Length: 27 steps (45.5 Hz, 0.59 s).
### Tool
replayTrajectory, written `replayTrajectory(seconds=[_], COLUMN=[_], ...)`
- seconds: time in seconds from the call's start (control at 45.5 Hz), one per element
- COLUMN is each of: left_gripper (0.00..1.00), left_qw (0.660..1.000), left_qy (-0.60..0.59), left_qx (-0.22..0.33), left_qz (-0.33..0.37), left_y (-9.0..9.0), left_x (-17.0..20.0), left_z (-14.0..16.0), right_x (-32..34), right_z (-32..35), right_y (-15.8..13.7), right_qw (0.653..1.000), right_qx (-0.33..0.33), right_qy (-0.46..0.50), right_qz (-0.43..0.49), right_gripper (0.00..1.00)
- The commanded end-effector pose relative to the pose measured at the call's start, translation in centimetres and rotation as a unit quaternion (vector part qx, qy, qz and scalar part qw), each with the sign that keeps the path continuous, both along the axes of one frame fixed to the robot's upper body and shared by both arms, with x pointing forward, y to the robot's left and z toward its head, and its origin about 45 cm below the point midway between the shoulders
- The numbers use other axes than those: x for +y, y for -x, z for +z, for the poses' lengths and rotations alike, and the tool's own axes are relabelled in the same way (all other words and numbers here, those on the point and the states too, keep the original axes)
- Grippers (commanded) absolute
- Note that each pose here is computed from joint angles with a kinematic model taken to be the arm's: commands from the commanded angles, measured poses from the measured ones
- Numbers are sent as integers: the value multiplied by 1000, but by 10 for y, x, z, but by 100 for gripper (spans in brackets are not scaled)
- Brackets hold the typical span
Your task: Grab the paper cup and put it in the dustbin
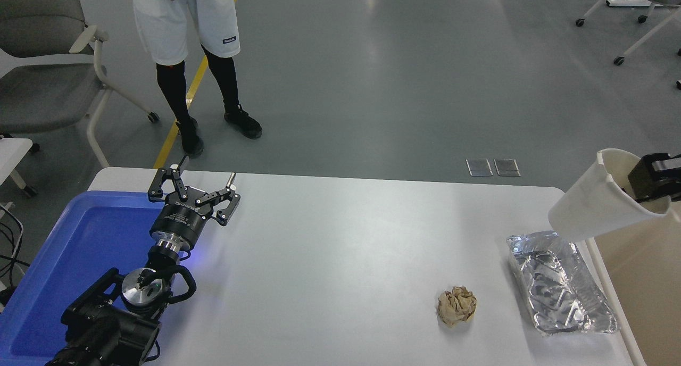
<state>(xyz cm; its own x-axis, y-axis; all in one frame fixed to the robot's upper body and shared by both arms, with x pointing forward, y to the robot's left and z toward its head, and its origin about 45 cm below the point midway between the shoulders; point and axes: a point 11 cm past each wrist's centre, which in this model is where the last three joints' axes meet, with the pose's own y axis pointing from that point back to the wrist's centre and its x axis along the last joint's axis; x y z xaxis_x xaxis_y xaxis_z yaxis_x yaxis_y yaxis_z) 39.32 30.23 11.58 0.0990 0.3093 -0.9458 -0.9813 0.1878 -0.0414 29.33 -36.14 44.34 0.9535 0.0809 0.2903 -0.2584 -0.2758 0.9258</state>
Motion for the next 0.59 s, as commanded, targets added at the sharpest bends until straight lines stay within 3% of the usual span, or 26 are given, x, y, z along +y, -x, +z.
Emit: replayTrajectory(seconds=[0.0, 0.308, 0.571], left_gripper=[99, 99, 99], left_qw=[1000, 1000, 1000], left_qy=[0, 0, 0], left_qx=[0, 0, 0], left_qz=[1, 0, 0], left_y=[0, 0, 0], left_x=[0, 0, 0], left_z=[0, 0, 0], right_x=[0, -71, -158], right_z=[4, -40, -119], right_y=[-4, -44, -63], right_qw=[1000, 993, 967], right_qx=[-3, -7, -65], right_qy=[-7, -17, 7], right_qz=[-4, -116, -248], right_gripper=[0, 0, 0])
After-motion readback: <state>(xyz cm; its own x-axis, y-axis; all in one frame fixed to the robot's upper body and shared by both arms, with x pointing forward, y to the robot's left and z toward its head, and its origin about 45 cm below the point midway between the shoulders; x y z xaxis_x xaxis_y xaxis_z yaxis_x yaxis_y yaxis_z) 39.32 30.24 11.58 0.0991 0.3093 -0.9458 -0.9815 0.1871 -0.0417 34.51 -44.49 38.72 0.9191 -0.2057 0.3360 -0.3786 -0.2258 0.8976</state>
